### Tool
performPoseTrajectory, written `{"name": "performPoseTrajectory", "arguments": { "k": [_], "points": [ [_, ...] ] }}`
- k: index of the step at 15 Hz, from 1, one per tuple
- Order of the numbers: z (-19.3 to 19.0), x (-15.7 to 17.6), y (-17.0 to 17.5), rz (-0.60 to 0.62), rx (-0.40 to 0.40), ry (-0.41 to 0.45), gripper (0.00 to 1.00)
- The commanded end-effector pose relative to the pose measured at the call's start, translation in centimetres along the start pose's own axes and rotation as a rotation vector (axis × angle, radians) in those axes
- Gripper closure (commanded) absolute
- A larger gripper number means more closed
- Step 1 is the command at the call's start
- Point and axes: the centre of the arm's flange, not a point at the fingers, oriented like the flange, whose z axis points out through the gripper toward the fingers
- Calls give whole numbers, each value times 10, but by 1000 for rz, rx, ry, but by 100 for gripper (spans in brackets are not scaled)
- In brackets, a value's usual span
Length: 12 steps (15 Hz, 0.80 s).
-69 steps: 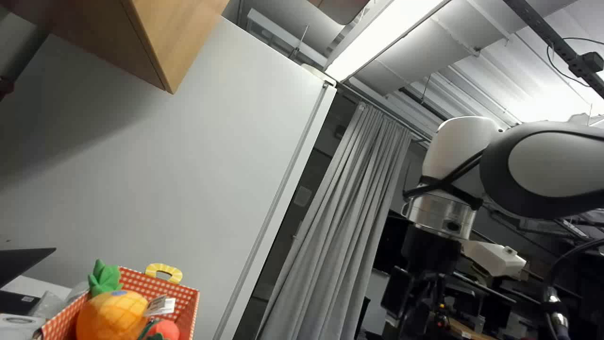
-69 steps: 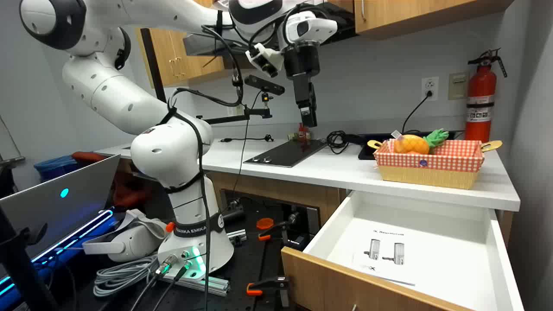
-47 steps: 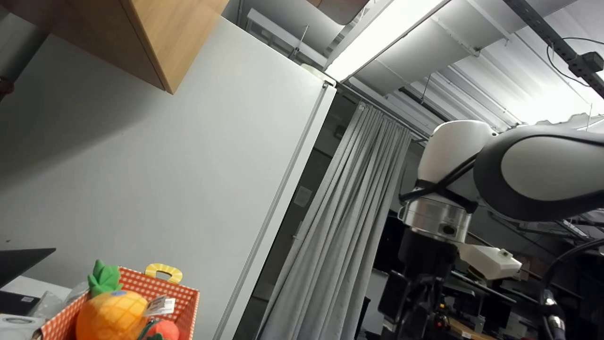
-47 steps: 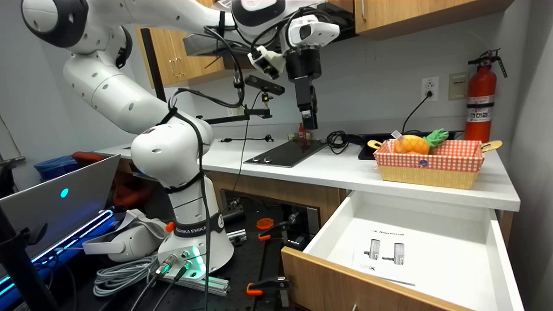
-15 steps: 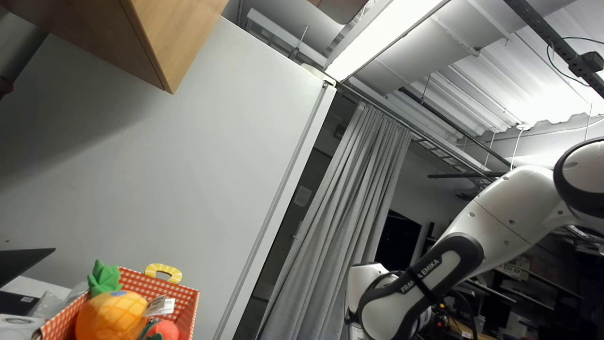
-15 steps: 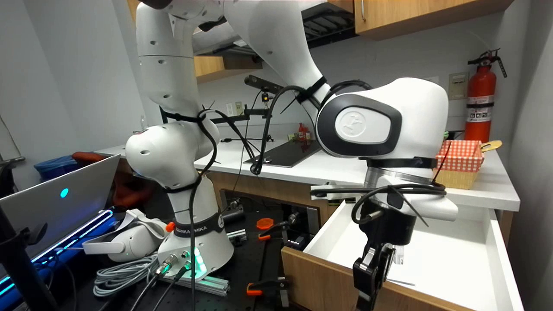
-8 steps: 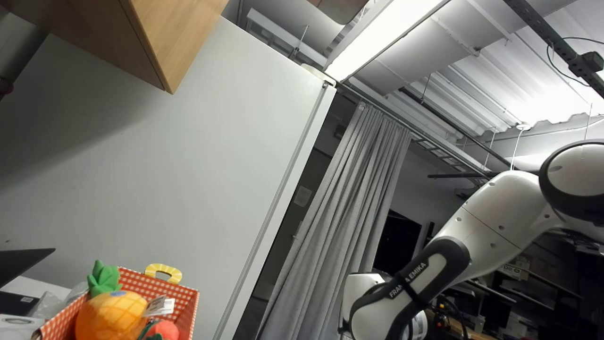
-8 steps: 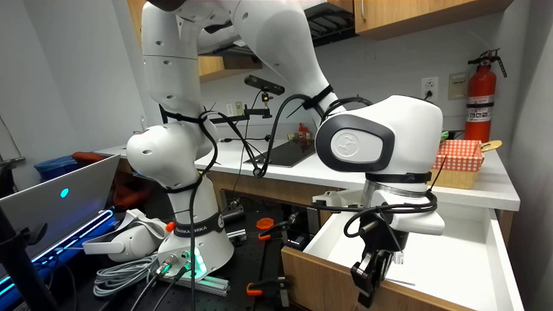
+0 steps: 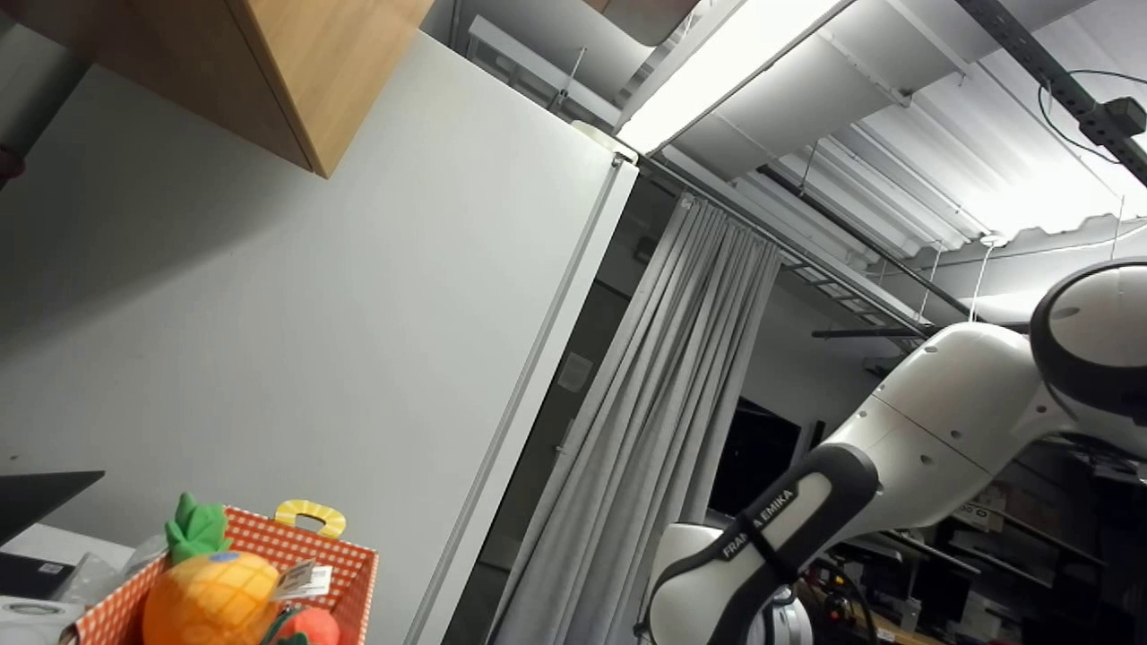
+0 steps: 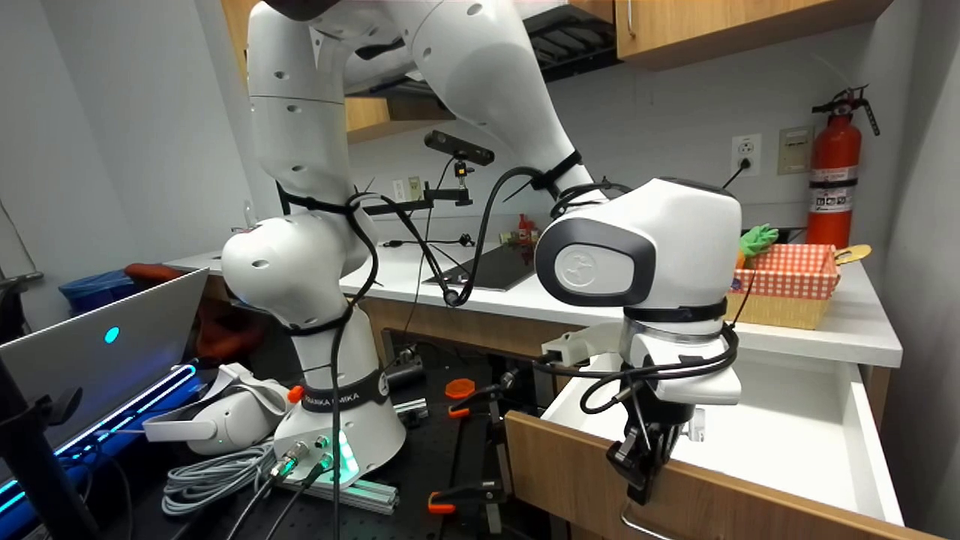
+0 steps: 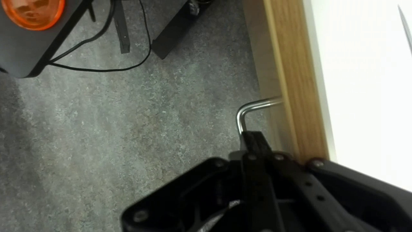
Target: Close the open drawer, open the drawer then close the drawer again
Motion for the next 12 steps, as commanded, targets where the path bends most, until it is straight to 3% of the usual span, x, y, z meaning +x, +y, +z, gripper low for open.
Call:
{"name": "performPoseTrajectory", "arguments": {
  "k": [1, 12],
  "points": [
    [0, -32, -31, -17, 105, -13, 100],
    [-26, -125, -148, -120, 315, -41, 100]
  ]
}}
